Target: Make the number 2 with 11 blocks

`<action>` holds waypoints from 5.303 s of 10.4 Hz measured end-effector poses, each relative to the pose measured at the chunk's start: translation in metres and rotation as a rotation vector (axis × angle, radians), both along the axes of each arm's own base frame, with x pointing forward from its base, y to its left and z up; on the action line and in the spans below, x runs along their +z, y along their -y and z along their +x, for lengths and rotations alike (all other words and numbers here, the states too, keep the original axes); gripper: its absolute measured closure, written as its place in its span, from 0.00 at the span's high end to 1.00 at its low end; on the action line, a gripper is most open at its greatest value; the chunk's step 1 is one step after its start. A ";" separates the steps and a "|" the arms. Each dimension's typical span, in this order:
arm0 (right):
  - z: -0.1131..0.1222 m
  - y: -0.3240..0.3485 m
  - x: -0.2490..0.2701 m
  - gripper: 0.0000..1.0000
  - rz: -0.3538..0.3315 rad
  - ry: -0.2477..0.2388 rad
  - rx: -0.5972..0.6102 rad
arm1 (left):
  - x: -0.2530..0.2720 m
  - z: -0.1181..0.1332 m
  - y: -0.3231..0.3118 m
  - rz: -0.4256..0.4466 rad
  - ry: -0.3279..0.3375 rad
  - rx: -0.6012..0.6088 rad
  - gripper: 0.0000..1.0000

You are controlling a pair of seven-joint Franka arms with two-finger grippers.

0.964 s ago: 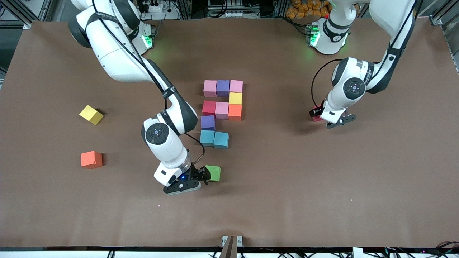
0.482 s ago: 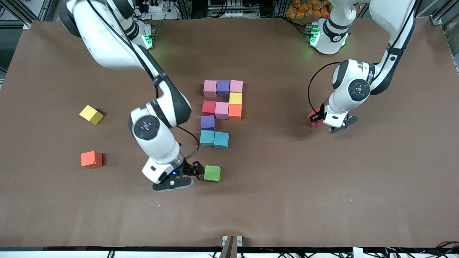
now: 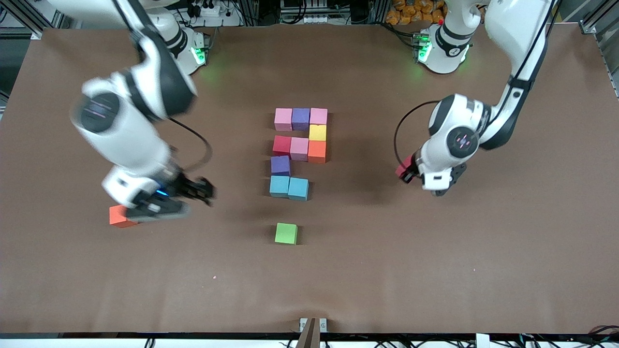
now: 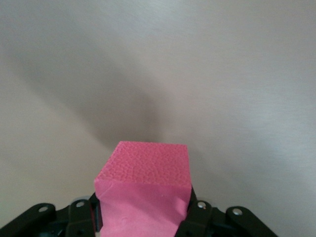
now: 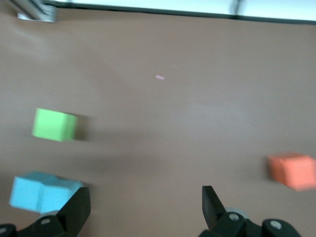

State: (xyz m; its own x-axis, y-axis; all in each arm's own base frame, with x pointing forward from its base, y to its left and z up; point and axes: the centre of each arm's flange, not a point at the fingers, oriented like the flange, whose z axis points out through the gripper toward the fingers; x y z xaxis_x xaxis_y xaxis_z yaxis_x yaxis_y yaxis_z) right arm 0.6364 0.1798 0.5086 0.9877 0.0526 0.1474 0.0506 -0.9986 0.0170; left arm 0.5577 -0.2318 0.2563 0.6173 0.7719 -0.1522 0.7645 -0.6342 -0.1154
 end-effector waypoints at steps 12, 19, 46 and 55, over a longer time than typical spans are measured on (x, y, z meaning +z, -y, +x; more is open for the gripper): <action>-0.094 0.203 0.115 1.00 0.012 -0.137 -0.159 | -0.017 0.049 0.157 -0.044 -0.043 0.613 0.59; -0.088 0.203 0.120 1.00 0.028 -0.081 -0.120 | -0.044 0.025 0.222 -0.028 -0.015 0.685 0.59; -0.087 0.270 0.138 1.00 0.036 -0.013 -0.135 | -0.061 0.013 0.255 -0.069 0.060 0.657 0.59; -0.088 0.259 0.139 1.00 0.013 -0.034 -0.112 | -0.037 0.017 0.260 -0.083 0.078 0.651 1.00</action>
State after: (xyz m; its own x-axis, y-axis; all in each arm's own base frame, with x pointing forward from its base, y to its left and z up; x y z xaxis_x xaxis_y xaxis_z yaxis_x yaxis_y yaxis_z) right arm 0.5484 -0.0792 0.6476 0.9917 -0.0604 0.1137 -0.0613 -0.9981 0.0043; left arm 0.5751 -0.4918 0.2190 0.0400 0.9787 -0.2012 0.9989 -0.0438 -0.0145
